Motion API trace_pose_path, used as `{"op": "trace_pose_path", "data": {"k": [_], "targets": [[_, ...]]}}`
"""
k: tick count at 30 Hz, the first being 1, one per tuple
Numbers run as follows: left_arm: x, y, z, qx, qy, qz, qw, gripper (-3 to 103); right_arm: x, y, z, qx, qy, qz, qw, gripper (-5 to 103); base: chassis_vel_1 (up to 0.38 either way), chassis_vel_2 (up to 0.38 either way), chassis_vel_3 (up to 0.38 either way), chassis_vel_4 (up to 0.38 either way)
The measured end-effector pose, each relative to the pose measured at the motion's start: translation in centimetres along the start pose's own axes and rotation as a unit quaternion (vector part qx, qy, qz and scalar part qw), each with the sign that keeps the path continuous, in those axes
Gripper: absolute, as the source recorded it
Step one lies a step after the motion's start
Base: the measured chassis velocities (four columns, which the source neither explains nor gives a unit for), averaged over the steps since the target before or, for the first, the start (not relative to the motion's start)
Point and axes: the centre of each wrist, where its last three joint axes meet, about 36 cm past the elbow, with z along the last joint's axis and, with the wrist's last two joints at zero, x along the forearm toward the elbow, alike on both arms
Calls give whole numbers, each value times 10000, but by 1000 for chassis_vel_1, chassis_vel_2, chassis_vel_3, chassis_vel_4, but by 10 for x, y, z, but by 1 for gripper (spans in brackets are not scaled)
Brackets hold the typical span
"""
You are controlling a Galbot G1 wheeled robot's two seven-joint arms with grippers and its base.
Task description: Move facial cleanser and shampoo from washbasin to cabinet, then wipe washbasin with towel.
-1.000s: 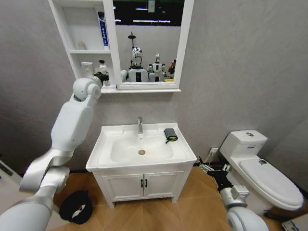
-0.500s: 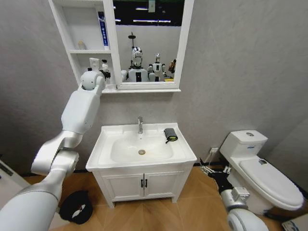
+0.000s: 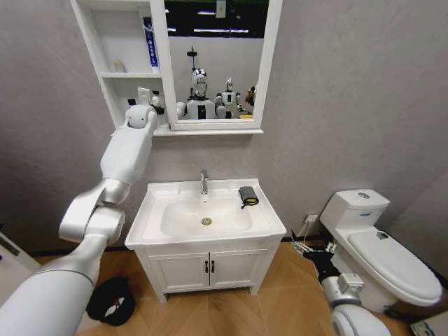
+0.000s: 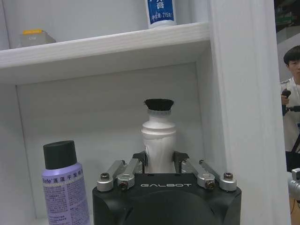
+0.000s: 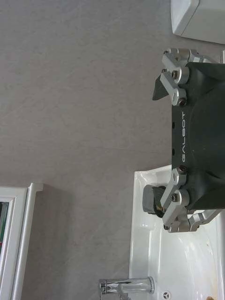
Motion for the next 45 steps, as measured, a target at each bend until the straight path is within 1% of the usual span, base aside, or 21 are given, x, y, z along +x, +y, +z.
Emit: {"op": "trace_pose_path", "data": {"k": [6, 9, 16, 21, 22, 23, 24, 26, 27, 29, 30, 32, 33, 35, 36, 38, 39, 41, 45], "targets": [[-3, 12, 4, -47, 5, -176, 9998, 31, 1, 0, 0, -10, -15, 6, 10000, 100, 0, 0, 0, 0], [-4, 15, 6, -57, 1, -201, 9998, 31, 1, 0, 1, -15, -12, 5, 10000, 100, 0, 0, 0, 0], [-8, 9, 11, -55, 30, -189, 9998, 31, 0, 0, 0, -40, -40, 5, 10000, 100, 0, 0, 0, 0], [-8, 9, 12, -59, 35, -194, 9998, 31, 1, 0, 0, -36, -36, 14, 10000, 100, 0, 0, 0, 0], [-8, 10, 13, -55, 38, -208, 9998, 28, 1, 0, 1, -39, -25, 20, 10000, 100, 0, 0, 0, 0], [-9, 10, 14, -53, 43, -225, 9997, 36, 2, 0, 3, -39, -17, 26, 10000, 100, 0, 0, 0, 0], [-9, 10, 14, -53, 43, -225, 9997, 36, 2, 0, 3, -39, -17, 26, 10000, 100, 0, 0, 0, 0], [-9, 11, 17, -66, 76, -249, 9996, 47, 3, 1, 4, -43, 1, 19, 10000, 100, 0, 0, 0, 0], [-9, 11, 17, -66, 76, -249, 9996, 47, 3, 1, 4, -43, 1, 19, 10000, 100, 0, 0, 0, 0], [-9, 12, 18, -72, 91, -261, 9996, 59, 3, 1, 4, -41, -1, 11, 10000, 100, 0, 0, 0, 0], [-9, 12, 18, -72, 91, -261, 9996, 59, 3, 1, 4, -41, -1, 11, 10000, 100, 0, 0, 0, 0], [-10, 13, 19, -74, 108, -279, 9995, 70, 2, 1, 4, -38, -10, 4, 10000, 100, 0, 0, 0, 0], [-10, 13, 19, -74, 108, -279, 9995, 70, 2, 1, 4, -38, -10, 4, 10000, 100, 0, 0, 0, 0], [-10, 14, 19, -79, 106, -289, 9995, 81, 2, 1, 4, -33, -4, -7, 10000, 100, 0, 0, 0, 0], [-10, 14, 19, -79, 106, -289, 9995, 81, 2, 1, 4, -33, -4, -7, 10000, 100, 0, 0, 0, 0], [-9, 14, 17, -81, 88, -291, 9995, 90, 1, 2, 4, -33, -1, -19, 10000, 100, 0, 0, 0, 0], [-9, 14, 17, -81, 88, -291, 9995, 90, 1, 2, 4, -33, -1, -19, 10000, 100, 0, 0, 0, 0], [-6, 16, 15, -78, 48, -275, 9996, 99, 1, 1, 5, -32, 4, -17, 10000, 100, 0, 0, 0, 0], [-1, 19, 15, -77, 47, -261, 9996, 100, 1, 1, 6, -24, 21, -6, 10000, 100, 0, 0, 0, 0]]}}
